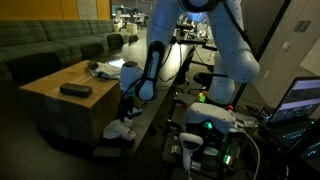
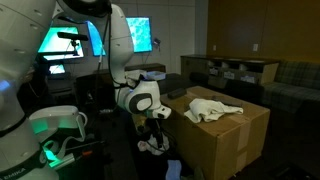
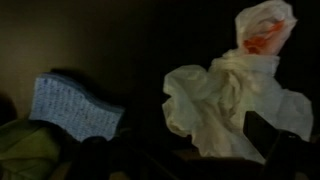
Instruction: Replace the objects on the box with the objects on the table one after the other
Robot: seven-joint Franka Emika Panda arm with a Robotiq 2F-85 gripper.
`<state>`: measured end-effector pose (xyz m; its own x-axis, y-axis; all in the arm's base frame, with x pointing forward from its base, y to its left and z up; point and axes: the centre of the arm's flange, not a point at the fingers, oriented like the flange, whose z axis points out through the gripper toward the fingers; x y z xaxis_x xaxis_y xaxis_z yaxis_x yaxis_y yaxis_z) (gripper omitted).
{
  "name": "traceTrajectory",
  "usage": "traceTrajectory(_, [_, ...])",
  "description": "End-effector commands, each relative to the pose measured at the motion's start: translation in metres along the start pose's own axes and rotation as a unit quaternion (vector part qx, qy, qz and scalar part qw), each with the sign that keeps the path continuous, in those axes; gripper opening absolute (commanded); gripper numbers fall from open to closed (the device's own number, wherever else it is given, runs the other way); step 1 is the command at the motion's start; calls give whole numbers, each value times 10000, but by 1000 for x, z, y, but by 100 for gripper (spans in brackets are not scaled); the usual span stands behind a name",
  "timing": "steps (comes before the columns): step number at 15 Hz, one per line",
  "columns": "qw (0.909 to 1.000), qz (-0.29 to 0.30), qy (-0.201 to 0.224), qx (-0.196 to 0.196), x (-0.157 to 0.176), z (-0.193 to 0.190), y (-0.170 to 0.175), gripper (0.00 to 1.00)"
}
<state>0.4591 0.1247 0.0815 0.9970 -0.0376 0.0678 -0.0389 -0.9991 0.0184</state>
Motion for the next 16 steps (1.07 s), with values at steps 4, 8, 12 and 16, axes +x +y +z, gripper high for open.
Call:
traceTrajectory(4, [9946,-506,168,889,-20,-7,-30,100])
traceTrajectory(8, [9960,-455,222,743,-15,8,-39,100])
traceTrajectory(12, [9974,-412,350,486,-10,26,-40,100])
traceTrajectory(16, [9977,-387,415,358,-4,40,-42,100])
